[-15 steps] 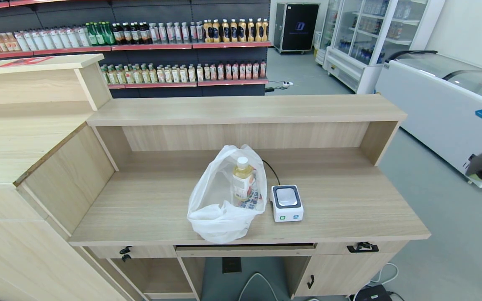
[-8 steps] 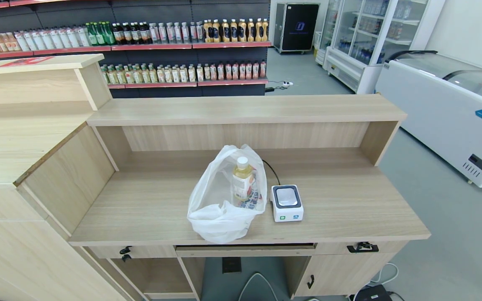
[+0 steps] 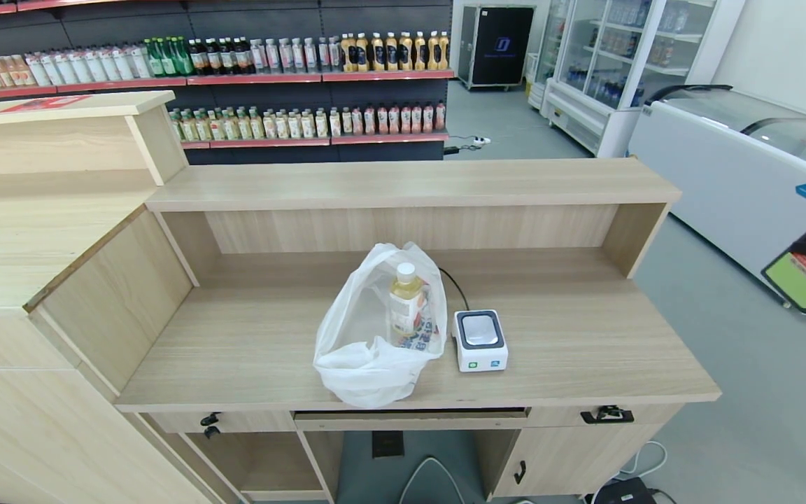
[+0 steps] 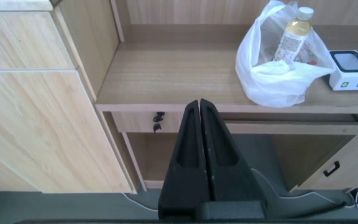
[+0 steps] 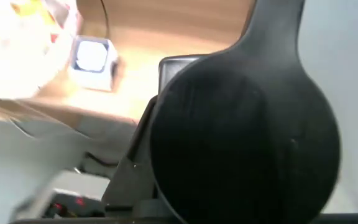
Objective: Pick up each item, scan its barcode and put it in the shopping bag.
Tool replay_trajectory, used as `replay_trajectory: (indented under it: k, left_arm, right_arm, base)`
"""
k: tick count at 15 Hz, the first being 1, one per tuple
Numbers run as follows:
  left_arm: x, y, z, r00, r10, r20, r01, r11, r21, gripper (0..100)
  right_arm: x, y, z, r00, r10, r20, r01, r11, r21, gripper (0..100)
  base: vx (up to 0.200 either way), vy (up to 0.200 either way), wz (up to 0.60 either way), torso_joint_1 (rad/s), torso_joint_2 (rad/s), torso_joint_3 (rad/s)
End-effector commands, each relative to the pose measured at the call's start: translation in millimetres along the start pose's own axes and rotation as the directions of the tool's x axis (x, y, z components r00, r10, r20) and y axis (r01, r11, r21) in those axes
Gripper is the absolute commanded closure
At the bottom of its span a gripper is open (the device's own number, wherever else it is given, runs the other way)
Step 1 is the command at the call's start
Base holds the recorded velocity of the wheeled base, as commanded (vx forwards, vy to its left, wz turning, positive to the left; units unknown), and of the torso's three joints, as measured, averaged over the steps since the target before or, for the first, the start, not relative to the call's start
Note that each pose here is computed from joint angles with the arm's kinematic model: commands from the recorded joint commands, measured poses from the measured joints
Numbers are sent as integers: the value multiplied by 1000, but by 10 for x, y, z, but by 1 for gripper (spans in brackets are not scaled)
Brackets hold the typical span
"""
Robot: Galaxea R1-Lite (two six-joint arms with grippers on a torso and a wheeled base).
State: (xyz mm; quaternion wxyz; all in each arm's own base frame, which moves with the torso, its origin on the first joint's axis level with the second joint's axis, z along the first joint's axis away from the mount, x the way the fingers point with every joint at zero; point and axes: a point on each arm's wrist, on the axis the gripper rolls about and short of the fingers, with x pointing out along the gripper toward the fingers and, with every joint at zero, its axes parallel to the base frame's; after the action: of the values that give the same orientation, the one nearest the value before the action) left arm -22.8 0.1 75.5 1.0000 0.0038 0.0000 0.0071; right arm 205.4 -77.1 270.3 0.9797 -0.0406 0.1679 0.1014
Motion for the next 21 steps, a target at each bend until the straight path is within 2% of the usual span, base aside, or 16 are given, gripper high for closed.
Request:
replay_trajectory:
  k: [1, 3, 5, 8, 10, 13, 15, 17, 21]
  left_arm:
    - [0, 0, 0, 1000, 1, 0, -1, 1000, 0, 100]
    - [0, 0, 0, 1000, 1, 0, -1, 1000, 0, 100]
    - [0, 0, 0, 1000, 1, 0, -1, 1000, 0, 100]
    - [0, 0, 0, 1000, 1, 0, -1, 1000, 0, 100]
    - [0, 0, 0, 1000, 1, 0, -1, 1000, 0, 100]
    - [0, 0, 0, 1000, 1, 0, -1, 1000, 0, 100]
    - [0, 0, 0, 1000, 1, 0, -1, 1000, 0, 100]
    - [0, 0, 0, 1000, 1, 0, -1, 1000, 0, 100]
    - [0, 0, 0, 1000, 1, 0, -1, 1000, 0, 100]
  right_arm:
    - [614, -132, 14, 995, 103, -12, -99, 977, 191, 100]
    - [1017, -284, -75, 980, 197, -18, -182, 933, 312, 100]
    - [1283, -402, -165, 968, 239, -72, -195, 906, 375, 100]
    - [1477, -481, -248, 897, 427, -113, -318, 802, 506, 100]
    - [1557, -494, -304, 850, 521, -75, -409, 744, 529, 100]
    - [1779, -530, -491, 811, 580, -76, -485, 739, 468, 100]
    - [1919, -483, -650, 756, 652, -63, -586, 716, 378, 100]
    - [2011, -419, -787, 714, 697, -59, -643, 687, 339, 100]
    - [2299, -316, -887, 677, 732, -76, -679, 662, 318, 100]
  base:
    - [0, 0, 0, 0, 0, 0]
    - [0, 0, 0, 0, 0, 0]
    - [0, 0, 0, 0, 0, 0]
    - [0, 0, 0, 0, 0, 0]
    - [0, 0, 0, 0, 0, 0]
    - [0, 0, 0, 0, 0, 0]
    - [0, 0, 0, 0, 0, 0]
    - [0, 0, 0, 0, 0, 0]
    - [0, 0, 0, 0, 0, 0]
